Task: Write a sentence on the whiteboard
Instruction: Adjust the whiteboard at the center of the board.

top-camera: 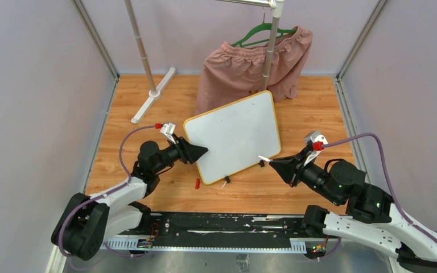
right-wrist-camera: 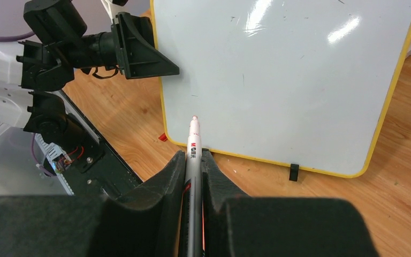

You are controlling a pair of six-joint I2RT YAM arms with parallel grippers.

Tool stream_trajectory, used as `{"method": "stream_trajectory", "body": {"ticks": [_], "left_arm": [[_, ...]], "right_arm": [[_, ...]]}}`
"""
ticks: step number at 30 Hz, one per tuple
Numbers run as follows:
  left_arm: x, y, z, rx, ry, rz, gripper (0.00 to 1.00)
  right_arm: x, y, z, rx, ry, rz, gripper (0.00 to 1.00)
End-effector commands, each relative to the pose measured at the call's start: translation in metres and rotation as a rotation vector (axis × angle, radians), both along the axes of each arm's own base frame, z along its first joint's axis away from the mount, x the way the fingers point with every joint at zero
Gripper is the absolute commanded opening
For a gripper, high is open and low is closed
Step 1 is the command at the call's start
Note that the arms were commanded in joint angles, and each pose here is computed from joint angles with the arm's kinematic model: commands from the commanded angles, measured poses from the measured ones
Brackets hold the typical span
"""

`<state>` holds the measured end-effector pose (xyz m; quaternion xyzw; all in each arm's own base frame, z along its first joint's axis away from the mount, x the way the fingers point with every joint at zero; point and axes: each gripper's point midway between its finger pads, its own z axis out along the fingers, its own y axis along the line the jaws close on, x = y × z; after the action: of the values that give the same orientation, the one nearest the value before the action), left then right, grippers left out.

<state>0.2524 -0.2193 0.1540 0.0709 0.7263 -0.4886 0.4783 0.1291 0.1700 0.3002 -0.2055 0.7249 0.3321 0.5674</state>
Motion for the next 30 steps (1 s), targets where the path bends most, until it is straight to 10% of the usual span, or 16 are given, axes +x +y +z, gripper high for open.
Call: {"method": "stream_trajectory", "body": {"ticks": [1,8,17,22,30], "left_arm": [[-0.002,0.007,0.007,-0.017,-0.033,0.047,0.58],[-0.003,0.014,0.005,-0.024,-0.036,0.088,0.23],[-0.003,0.036,0.003,0.029,-0.046,0.209,0.06],[-0.006,0.043,-0.002,0.068,-0.040,0.227,0.14],[-0.008,0.041,-0.003,0.052,-0.012,0.223,0.56]], "right_arm": [[0.003,0.003,-0.002,-0.005,-0.011,-0.006,0.00],[0.003,0.009,-0.002,0.000,-0.006,0.005,0.00],[0.004,0.012,-0.008,-0.001,0.003,0.005,0.00],[0.005,0.014,-0.011,-0.003,0.005,0.008,0.00],[0.005,0.017,-0.013,-0.004,0.008,0.014,0.00]]}}
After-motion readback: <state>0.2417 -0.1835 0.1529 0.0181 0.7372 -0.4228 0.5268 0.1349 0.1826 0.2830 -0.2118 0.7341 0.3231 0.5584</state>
